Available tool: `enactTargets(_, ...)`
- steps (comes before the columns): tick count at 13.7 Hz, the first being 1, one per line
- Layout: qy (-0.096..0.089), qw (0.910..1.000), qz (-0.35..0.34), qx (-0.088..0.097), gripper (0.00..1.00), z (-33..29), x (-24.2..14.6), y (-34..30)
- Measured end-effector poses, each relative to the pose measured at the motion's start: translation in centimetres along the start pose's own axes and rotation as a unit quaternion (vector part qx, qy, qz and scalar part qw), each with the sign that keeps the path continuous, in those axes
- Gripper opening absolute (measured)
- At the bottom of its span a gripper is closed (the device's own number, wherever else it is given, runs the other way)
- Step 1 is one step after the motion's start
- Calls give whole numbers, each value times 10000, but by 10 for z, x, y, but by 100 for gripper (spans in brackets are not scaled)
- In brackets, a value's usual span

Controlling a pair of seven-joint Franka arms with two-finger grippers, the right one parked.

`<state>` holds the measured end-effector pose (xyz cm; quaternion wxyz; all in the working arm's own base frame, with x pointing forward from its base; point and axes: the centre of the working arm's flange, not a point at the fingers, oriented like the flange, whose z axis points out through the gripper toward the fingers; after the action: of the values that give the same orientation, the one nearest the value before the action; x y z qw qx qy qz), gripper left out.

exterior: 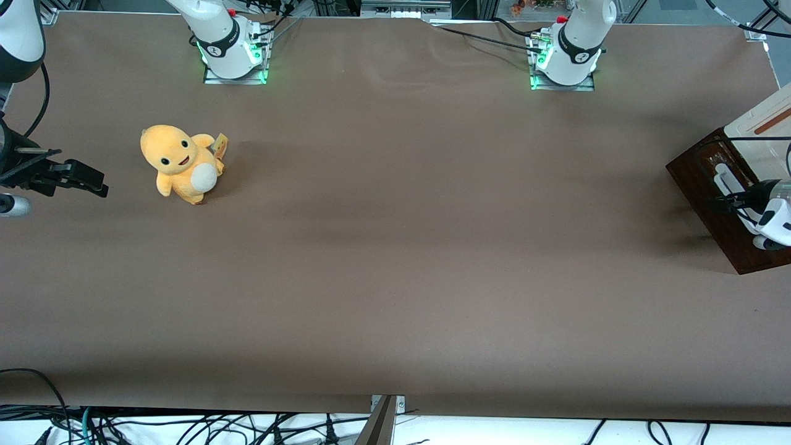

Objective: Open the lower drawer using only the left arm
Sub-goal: 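Move the open left gripper down to the lower drawer's white handle, then close the left gripper around the white bar handle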

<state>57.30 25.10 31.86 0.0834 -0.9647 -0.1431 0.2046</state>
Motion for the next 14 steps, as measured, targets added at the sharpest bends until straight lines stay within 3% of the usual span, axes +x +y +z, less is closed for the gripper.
enactTargets(7,-45,9955,-371,868,100,17,13,21)
enactTargets(10,-2,9886,-535,1408,100,28,21,52)
enactTargets(14,4,9726,-548,2259,100,51,30,79)
